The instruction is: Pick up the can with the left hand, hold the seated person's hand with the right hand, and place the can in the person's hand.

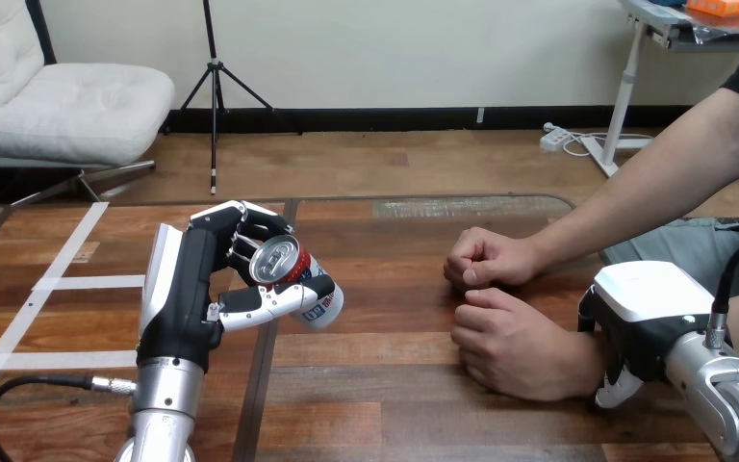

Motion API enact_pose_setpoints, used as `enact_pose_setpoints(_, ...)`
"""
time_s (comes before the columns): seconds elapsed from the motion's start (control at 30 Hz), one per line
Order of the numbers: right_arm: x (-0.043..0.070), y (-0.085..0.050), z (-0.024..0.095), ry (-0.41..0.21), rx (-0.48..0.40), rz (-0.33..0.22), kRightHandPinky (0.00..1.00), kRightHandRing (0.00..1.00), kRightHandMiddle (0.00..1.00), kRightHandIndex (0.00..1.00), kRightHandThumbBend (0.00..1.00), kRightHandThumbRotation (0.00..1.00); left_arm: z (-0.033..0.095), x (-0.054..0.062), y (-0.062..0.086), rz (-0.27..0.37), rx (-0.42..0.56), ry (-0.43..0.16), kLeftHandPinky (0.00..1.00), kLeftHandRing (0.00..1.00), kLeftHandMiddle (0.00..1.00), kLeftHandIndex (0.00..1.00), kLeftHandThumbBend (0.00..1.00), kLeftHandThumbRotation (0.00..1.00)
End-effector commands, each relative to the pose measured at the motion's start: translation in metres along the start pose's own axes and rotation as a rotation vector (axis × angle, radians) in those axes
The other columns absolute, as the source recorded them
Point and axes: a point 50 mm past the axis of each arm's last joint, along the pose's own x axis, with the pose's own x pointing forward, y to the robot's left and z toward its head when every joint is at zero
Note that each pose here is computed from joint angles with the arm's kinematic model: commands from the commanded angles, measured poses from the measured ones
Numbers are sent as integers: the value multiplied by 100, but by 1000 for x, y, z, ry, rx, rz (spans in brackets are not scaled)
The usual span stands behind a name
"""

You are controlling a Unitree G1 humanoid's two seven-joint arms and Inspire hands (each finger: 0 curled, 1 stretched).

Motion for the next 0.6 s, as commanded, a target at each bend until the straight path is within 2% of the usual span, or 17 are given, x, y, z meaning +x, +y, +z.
enact_pose_setpoints(0.0,-5,-29,2,-24,11,-114,32,42,50,52,74,0,25,21,5,26,-4,-136,30,37,44,46,67,0)
enact_pose_setpoints(0.2,-9,-35,4,-40,15,-141,34,43,51,52,74,0,27,22,2,23,-9,-143,30,37,44,46,67,0)
enact_pose_setpoints(0.57,-15,-44,8,-61,24,-184,33,42,50,52,80,0,29,25,-1,16,-15,-152,30,37,44,46,67,0)
